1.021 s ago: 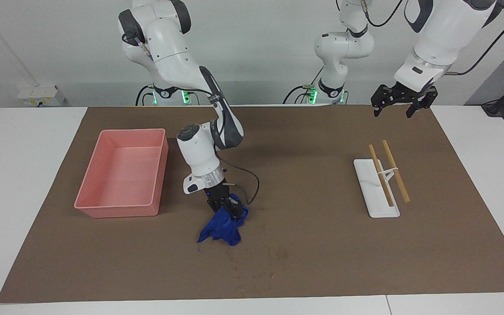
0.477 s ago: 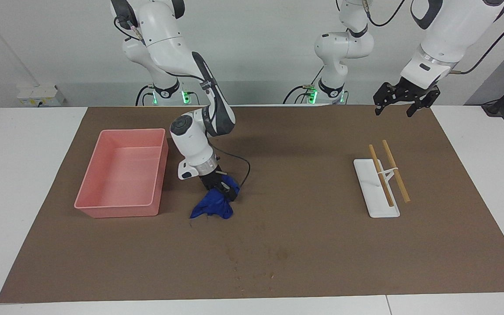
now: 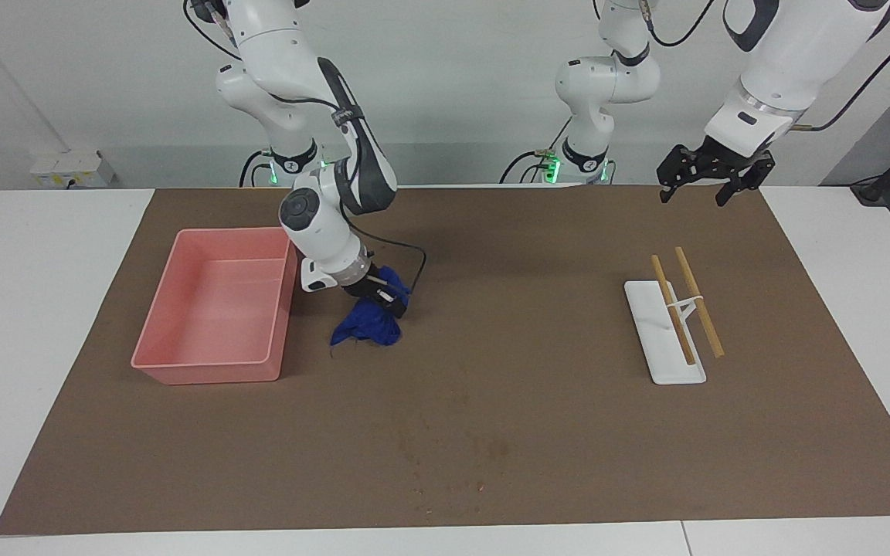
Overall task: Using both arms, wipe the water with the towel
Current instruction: 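Carry the blue cloth over the pink bin with the right gripper, then lower the cloth into the pink bin and open the right gripper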
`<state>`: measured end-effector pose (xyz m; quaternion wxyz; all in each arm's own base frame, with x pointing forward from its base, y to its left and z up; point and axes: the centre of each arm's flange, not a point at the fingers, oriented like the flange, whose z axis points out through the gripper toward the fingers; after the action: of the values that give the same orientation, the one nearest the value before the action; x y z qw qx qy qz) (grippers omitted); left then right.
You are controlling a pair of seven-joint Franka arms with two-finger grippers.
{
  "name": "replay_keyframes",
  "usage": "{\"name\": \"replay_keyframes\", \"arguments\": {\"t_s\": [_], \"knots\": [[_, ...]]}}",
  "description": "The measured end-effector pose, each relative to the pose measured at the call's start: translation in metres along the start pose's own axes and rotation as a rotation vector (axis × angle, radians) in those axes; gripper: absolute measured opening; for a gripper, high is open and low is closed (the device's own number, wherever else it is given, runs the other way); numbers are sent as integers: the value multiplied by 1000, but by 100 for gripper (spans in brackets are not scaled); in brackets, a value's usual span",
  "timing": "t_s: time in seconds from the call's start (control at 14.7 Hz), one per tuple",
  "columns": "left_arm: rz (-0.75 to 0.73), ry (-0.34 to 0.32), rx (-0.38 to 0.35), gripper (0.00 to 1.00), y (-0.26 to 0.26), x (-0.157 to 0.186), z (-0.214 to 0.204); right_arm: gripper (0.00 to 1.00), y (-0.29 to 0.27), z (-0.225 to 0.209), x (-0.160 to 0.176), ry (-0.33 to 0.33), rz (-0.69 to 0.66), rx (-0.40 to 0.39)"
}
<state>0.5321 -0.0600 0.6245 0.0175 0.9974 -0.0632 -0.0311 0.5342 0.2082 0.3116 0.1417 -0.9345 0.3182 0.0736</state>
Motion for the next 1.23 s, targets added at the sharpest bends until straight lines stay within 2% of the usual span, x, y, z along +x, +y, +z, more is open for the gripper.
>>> {"name": "replay_keyframes", "arguments": {"t_s": [0.48,0.61,0.75,1.02,1.23], "knots": [[-3,-2,0,100,-2,0,0,3,31,-126,0,-30,36,51],[-3,-2,0,100,-2,0,0,3,53,-160,12,-9,59,59],[-3,-2,0,100,-2,0,0,3,79,-185,27,26,41,34],[-3,-2,0,100,-2,0,0,3,133,-201,72,84,-76,-18],[-3,-2,0,100,-2,0,0,3,170,-187,106,80,-145,-36]]}}
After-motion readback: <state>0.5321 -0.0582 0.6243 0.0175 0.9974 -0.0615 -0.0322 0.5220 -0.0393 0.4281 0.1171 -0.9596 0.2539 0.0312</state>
